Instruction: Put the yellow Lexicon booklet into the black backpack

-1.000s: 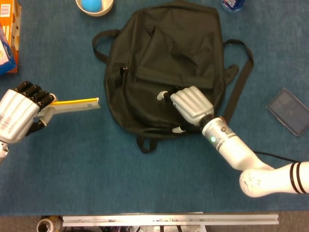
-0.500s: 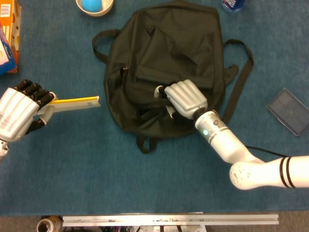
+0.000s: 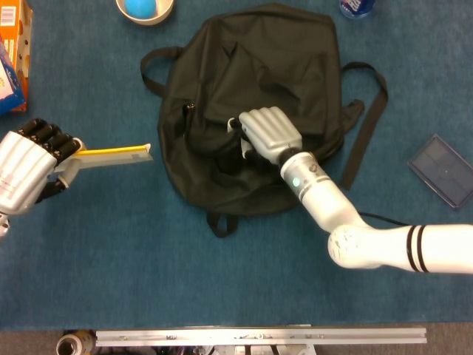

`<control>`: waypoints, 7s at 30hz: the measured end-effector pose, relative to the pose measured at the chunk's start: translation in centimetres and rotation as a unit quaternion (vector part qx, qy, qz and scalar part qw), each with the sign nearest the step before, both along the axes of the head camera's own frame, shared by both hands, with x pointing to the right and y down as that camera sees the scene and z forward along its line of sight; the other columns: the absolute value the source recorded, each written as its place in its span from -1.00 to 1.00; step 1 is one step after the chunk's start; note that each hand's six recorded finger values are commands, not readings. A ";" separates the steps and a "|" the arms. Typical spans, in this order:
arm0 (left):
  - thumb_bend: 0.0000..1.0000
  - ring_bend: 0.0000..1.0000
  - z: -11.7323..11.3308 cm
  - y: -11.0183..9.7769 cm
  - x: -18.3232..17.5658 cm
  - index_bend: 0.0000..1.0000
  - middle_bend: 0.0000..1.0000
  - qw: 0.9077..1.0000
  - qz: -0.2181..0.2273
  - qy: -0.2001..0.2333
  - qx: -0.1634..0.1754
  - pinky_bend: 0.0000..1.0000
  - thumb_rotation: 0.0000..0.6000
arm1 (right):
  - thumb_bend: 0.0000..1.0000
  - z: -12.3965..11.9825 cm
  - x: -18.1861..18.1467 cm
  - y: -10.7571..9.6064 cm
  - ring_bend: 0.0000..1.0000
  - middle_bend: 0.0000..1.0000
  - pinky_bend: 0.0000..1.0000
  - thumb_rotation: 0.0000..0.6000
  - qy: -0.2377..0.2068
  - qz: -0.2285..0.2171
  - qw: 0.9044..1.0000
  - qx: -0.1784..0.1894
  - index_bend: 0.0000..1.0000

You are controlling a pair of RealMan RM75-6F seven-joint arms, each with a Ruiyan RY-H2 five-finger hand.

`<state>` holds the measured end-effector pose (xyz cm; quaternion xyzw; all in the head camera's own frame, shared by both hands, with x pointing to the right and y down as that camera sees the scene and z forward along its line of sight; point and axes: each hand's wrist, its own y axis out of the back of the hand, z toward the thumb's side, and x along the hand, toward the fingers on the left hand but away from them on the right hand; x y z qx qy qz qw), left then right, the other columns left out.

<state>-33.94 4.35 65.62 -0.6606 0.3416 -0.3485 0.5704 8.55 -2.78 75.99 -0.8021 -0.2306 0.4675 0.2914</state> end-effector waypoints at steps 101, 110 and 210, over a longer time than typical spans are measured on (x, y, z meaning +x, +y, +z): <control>-0.26 -0.06 2.5 -4.6 15.5 0.45 0.24 0.995 0.077 0.064 0.024 -0.16 1.00 | 0.97 -6.5 -6.2 -8.6 0.21 0.19 0.71 1.00 -0.403 0.416 0.783 -0.228 0.14; -0.26 -0.02 4.3 -3.0 15.5 0.49 0.31 0.996 0.081 0.027 0.033 0.01 1.00 | 0.97 -6.7 -5.6 -9.1 0.21 0.19 0.71 1.00 -0.409 0.428 0.770 -0.236 0.14; -0.46 0.30 7.1 -1.9 21.6 0.76 0.63 0.987 0.100 -0.014 0.128 0.41 1.00 | 0.95 -6.7 -5.5 -8.2 0.22 0.19 0.71 1.00 -0.408 0.450 0.751 -0.259 0.15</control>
